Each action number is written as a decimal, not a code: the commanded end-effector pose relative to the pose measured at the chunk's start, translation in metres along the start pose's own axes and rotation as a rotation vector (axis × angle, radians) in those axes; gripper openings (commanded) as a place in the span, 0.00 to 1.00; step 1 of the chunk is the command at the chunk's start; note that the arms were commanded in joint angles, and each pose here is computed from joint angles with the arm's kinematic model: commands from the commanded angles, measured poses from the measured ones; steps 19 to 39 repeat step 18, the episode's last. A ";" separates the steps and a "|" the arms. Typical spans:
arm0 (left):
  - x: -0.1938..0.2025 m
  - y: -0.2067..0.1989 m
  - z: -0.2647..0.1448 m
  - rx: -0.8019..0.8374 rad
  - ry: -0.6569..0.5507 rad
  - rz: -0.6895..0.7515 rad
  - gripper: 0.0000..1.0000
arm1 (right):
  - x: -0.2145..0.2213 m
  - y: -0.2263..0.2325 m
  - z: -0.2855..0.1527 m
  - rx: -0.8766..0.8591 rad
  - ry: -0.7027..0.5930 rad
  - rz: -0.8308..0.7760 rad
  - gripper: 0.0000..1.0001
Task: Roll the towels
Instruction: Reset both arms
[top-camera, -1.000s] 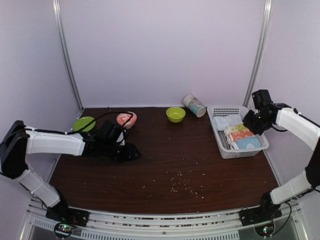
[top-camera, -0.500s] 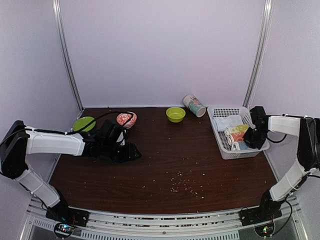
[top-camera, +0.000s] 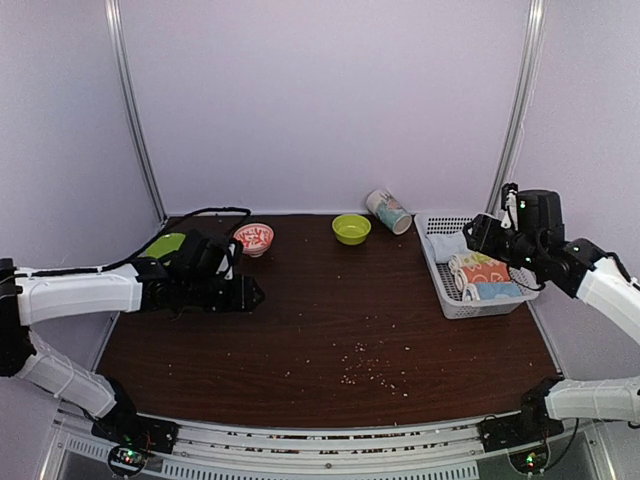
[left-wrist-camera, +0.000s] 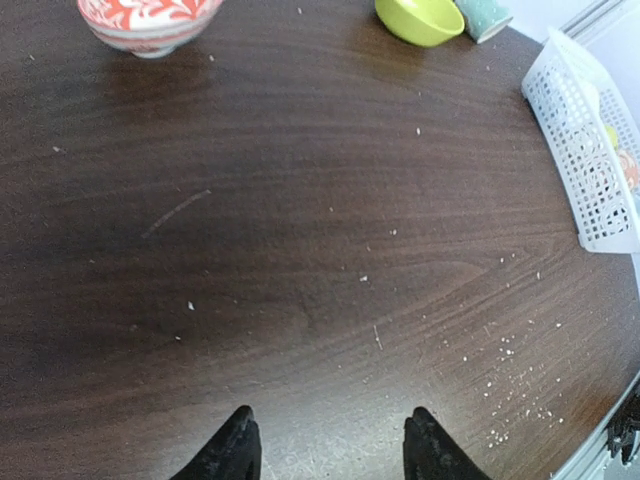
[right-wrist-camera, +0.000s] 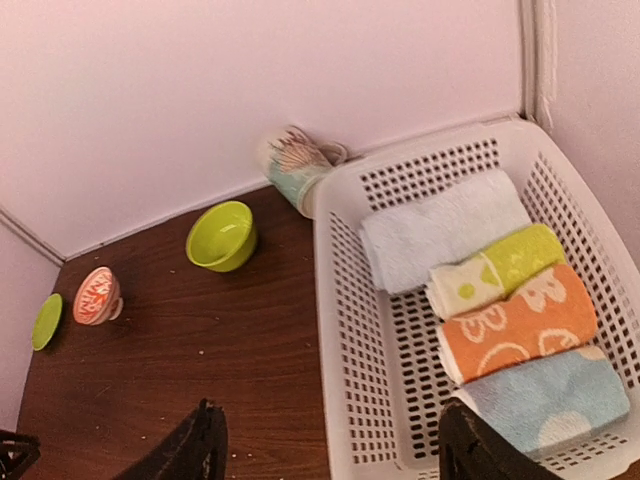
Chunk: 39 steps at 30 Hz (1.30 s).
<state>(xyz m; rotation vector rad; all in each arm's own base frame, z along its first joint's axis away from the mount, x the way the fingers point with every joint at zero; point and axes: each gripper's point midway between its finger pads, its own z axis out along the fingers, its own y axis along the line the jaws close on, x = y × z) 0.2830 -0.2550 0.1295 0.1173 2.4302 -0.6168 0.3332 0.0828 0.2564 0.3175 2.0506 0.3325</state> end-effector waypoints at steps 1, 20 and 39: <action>-0.028 0.029 -0.028 -0.100 -0.129 0.039 0.51 | -0.001 0.021 -0.023 -0.044 -0.165 -0.170 0.74; -0.069 0.127 -0.124 -0.373 -0.423 -0.126 0.97 | 0.027 -0.004 -0.006 -0.016 -0.176 0.011 1.00; -0.069 0.127 -0.124 -0.373 -0.423 -0.126 0.97 | 0.027 -0.004 -0.006 -0.016 -0.176 0.011 1.00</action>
